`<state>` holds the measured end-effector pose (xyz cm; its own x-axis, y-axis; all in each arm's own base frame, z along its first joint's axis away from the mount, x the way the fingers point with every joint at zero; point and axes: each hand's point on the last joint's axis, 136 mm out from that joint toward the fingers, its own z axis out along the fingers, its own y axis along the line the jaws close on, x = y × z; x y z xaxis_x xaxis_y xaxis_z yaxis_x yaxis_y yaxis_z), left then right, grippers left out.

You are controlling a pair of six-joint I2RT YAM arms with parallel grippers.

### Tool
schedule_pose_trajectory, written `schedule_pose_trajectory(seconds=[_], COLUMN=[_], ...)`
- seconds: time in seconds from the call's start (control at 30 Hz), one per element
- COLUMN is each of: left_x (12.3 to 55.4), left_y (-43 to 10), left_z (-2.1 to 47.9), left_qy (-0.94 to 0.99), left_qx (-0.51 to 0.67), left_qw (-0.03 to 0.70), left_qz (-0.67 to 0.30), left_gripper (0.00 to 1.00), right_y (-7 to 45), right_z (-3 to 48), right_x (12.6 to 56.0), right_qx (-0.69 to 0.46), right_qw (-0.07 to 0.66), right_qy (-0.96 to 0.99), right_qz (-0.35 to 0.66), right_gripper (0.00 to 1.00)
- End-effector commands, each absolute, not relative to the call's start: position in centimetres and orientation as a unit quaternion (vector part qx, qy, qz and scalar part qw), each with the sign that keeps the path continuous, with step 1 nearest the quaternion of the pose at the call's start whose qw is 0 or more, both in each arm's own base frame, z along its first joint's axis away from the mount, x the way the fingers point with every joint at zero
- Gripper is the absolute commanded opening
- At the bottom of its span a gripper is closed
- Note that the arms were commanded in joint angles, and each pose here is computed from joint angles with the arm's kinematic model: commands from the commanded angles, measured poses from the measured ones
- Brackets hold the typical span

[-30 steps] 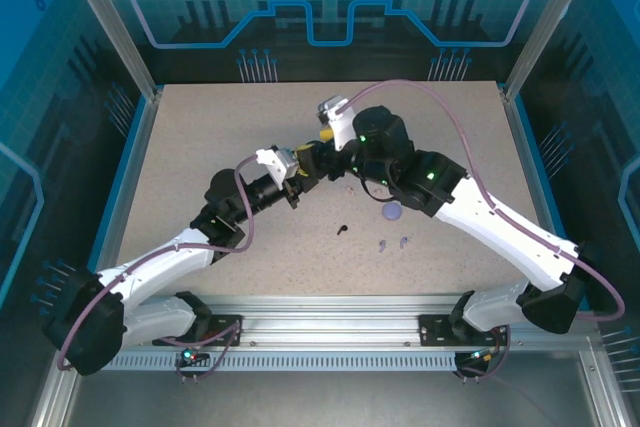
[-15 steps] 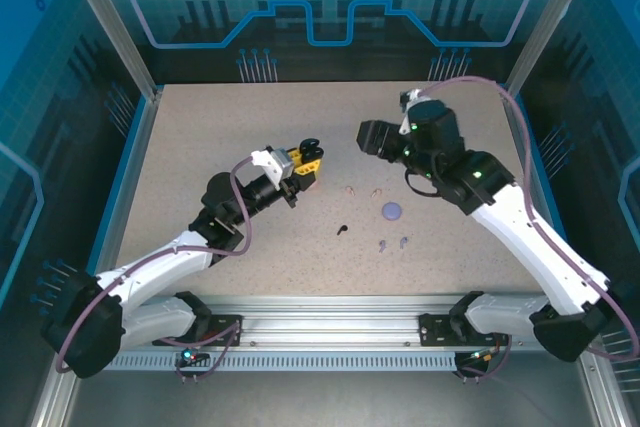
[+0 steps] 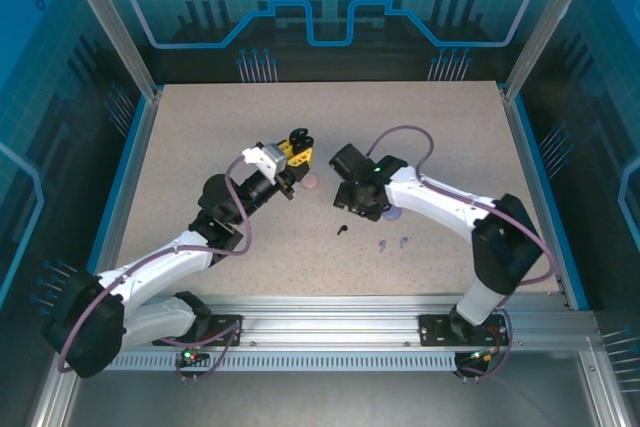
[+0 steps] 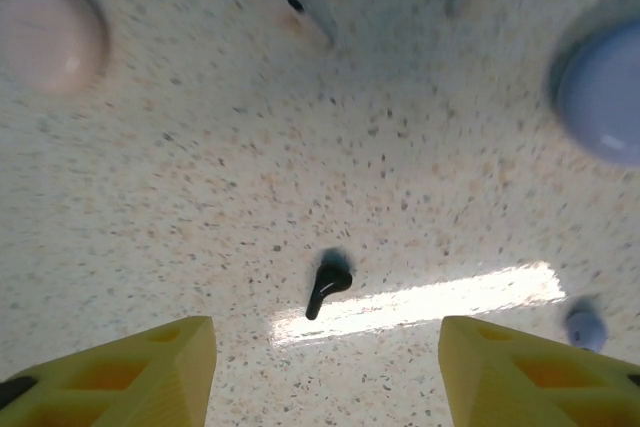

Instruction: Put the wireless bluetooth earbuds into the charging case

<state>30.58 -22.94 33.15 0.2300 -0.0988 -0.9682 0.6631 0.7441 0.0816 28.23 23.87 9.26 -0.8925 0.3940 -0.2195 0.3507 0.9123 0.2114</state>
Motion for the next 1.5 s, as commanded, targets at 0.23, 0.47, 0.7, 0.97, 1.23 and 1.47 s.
schedule_pose_trajectory(seconds=[0.23, 0.47, 0.7, 0.97, 1.23, 1.47], left_x=[30.9, 30.8, 30.8, 30.9, 31.0, 31.1], left_y=[-21.0, -20.7, -20.5, -20.5, -20.5, -20.6], left_z=[34.0, 33.8, 34.0, 33.7, 33.6, 33.5], left_qy=[0.551, 0.551, 0.55, 0.553, 0.553, 0.554], left_qx=[0.213, 0.21, 0.208, 0.207, 0.206, 0.207], left_qw=[0.765, 0.766, 0.768, 0.765, 0.765, 0.763], left_qz=[-0.256, -0.256, -0.256, -0.258, -0.259, -0.261], left_gripper=[0.0, 0.0, 0.0, 0.0, 0.0, 0.0], right_y=[25.9, 26.9, 26.7, 26.0, 25.2, 24.9], right_z=[5.7, 3.3, 2.4, 1.7, 1.4, 1.1], right_x=[26.3, 26.2, 26.5, 26.6, 26.8, 26.9], right_qx=[0.303, 0.317, 0.322, 0.325, 0.326, 0.324], right_qw=[0.06, 0.03, 0.03, 0.029, 0.032, 0.032], right_qy=[0.95, 0.947, 0.946, 0.945, 0.945, 0.945], right_qz=[0.054, 0.042, 0.027, 0.011, 0.0, -0.005], right_gripper=[0.55, 0.54, 0.48, 0.42, 0.37, 0.3])
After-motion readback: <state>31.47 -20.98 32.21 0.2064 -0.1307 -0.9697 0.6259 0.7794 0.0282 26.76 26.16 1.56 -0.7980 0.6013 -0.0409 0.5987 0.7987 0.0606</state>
